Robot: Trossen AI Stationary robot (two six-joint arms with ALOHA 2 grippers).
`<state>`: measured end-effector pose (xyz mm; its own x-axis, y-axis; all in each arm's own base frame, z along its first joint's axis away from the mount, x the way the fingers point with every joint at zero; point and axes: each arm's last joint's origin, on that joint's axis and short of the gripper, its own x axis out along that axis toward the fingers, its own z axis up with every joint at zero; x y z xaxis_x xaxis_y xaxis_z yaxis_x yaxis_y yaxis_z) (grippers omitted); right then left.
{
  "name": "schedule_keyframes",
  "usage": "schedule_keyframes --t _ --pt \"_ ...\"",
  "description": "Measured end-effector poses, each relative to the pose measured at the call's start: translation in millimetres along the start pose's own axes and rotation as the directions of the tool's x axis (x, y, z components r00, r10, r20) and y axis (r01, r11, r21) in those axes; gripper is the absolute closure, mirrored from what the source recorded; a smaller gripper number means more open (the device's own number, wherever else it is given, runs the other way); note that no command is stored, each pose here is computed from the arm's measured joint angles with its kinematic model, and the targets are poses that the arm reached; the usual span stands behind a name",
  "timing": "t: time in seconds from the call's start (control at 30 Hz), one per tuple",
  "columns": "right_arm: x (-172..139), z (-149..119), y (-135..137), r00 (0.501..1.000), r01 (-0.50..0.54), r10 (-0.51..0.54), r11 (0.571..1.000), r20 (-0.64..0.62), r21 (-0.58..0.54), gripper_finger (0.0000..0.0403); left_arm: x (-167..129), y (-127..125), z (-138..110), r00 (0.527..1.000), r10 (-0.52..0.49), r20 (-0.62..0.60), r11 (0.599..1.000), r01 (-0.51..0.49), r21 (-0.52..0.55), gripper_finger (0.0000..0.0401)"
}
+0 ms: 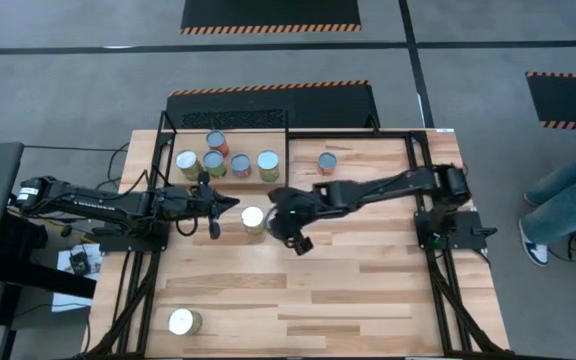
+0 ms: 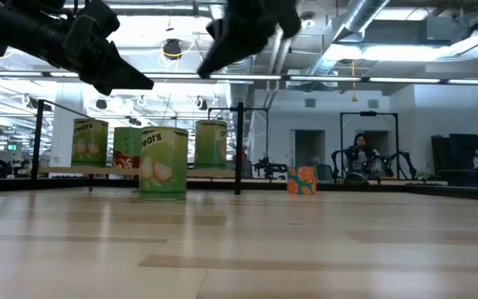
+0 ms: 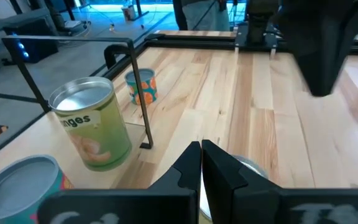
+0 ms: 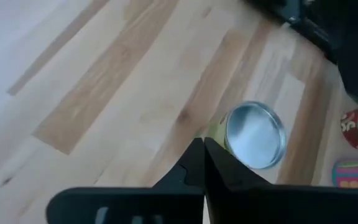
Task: Pick and place cans onto a shelf
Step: Put the canned pears on the shelf
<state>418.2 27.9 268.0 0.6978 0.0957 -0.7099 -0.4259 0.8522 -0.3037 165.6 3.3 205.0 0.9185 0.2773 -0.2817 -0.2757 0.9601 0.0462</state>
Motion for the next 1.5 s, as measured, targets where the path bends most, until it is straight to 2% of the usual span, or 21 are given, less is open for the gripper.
schedule_keyframes --t 0.13,0.27,0.47,0.6,0.77,0.9,1.07,1.27,1.5 --pt "4.8 -28.9 15.0 0.985 0.075 -0.082 0.996 0.15 0.05 0.0396 0.0 -0.5 0.3 1.0 -0.017 0.002 1.0 0.017 -0.002 0.0397" --pt "-0.5 -56.8 32.0 0.932 0.128 -0.167 0.982 0.322 0.141 0.0395 0.1 -1.7 0.4 0.998 -0.056 0.002 0.998 0.056 -0.003 0.0397" --pt "-8.8 -100.6 60.9 0.855 0.113 -0.227 0.959 0.466 0.259 0.0389 2.5 -4.3 6.6 0.994 -0.107 -0.009 0.994 0.107 -0.001 0.0397" --pt "-8.9 -120.2 74.8 0.85 0.077 -0.232 0.943 0.473 0.324 0.0392 3.4 -7.7 25.0 0.987 -0.136 -0.086 0.991 0.136 -0.003 0.0397" --pt "-6.2 -131.7 95.4 0.871 0.111 -0.264 0.927 0.414 0.358 0.0391 6.5 -16.8 45.5 0.958 -0.134 -0.254 0.991 0.135 -0.016 0.0391" --pt "-6.5 -134.0 107.9 0.869 0.165 -0.308 0.918 0.387 0.361 0.039 15.5 -26.4 55.8 0.914 -0.13 -0.385 0.99 0.14 -0.001 0.0367" --pt "-8.1 -131.6 108.3 0.852 0.183 -0.334 0.911 0.404 0.369 0.0388 34.3 -36.8 67.1 0.868 -0.11 -0.484 0.988 0.149 0.042 0.0326" --pt "-8.5 -131.0 108.0 0.847 0.184 -0.338 0.91 0.41 0.371 0.0389 57.1 -46.2 70.4 0.823 -0.084 -0.562 0.979 0.173 0.107 0.0289" --pt "-6.1 -132.5 108.7 0.854 0.183 -0.333 0.911 0.4 0.369 0.0386 77.7 -53.6 55.3 0.769 -0.056 -0.637 0.964 0.207 0.165 0.0278"
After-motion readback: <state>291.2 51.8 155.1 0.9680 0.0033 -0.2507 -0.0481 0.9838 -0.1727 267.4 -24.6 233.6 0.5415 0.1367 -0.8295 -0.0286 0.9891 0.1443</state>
